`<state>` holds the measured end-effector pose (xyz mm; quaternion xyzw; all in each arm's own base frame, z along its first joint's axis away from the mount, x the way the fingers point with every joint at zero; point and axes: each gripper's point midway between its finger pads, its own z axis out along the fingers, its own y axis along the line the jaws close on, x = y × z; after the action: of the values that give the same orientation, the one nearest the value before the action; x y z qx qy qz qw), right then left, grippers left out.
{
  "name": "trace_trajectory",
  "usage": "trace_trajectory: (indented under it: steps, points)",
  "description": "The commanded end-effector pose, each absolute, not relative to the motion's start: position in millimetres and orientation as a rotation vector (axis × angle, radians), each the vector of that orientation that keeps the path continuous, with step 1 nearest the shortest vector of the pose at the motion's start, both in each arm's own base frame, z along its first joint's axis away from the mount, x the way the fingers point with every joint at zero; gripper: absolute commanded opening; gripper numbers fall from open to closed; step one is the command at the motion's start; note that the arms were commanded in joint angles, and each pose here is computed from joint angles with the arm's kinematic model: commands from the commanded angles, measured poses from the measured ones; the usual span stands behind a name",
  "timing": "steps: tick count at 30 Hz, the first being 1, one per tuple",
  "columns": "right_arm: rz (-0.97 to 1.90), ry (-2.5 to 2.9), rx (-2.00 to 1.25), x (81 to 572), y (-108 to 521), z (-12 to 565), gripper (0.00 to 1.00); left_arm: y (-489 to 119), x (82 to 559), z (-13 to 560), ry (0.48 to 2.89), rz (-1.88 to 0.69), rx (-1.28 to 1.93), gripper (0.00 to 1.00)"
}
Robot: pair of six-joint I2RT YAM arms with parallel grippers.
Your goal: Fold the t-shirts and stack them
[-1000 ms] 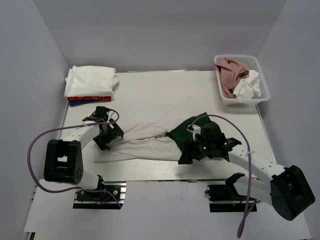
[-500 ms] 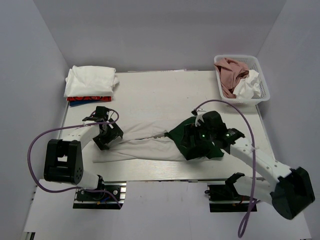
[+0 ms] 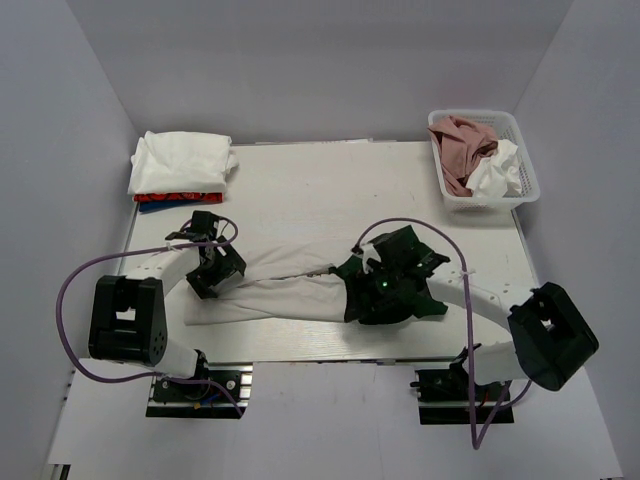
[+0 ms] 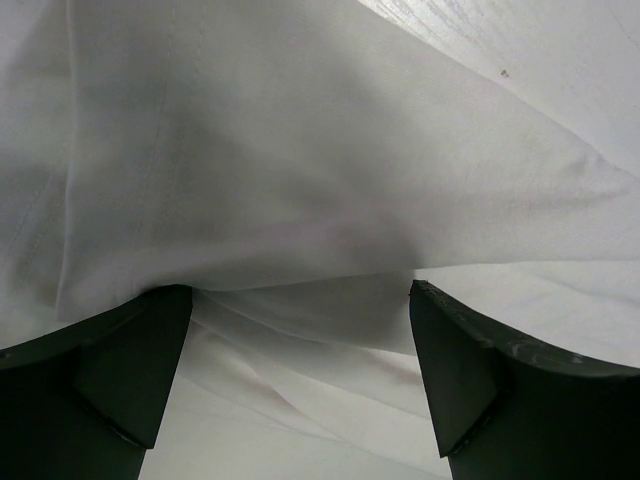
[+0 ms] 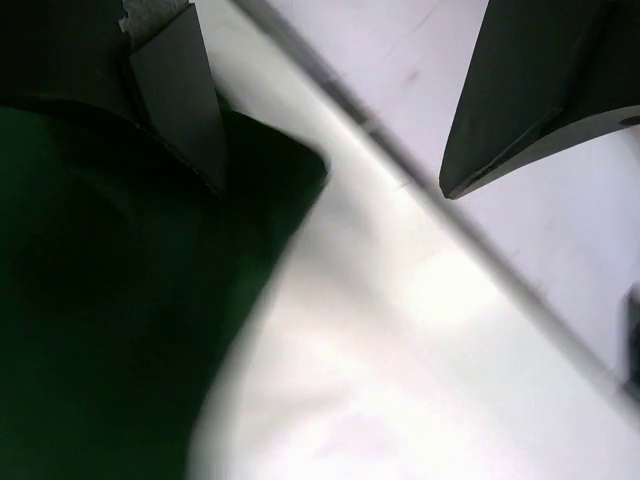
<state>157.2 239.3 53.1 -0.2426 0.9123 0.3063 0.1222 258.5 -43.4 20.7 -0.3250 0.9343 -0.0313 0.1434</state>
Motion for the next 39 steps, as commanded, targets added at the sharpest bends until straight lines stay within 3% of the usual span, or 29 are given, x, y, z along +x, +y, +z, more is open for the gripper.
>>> trace_trajectory:
  steps: [1, 10, 17, 25, 29, 33, 39]
  points:
    - [1.278, 2.566, -0.939, 99.3, 267.9, 92.7, 0.9, -36.9, 269.4, 26.9, 2.656, -0.064, -0.936, 1.0]
    - [1.274, 2.359, -0.898, 114.7, 280.6, 134.1, 0.9, -38.6, 269.7, 22.4, 2.669, -0.069, -0.938, 1.0]
    - [0.481, 2.457, -0.43, 216.7, 228.1, 101.7, 0.9, -40.5, 272.7, 25.1, 2.665, -0.086, -0.935, 1.0]
    - [0.525, 2.286, -0.673, 255.9, 281.5, 91.0, 0.9, -34.3, 277.9, 29.5, 2.638, -0.06, -0.959, 1.0]
    - [0.36, 2.422, -0.488, 268.6, 265.0, 71.3, 0.9, -32.0, 280.1, 36.2, 2.618, -0.029, -0.966, 1.0]
    - [0.202, 2.429, -0.248, 273.0, 226.8, 81.2, 0.9, -26.2, 296.1, 83.8, 2.524, 0.016, -0.919, 1.0]
    - [0.27, 2.482, -0.052, 234.8, 188.2, 78.5, 0.9, -71.1, 323.8, 179.7, 2.341, -0.338, -0.585, 1.0]
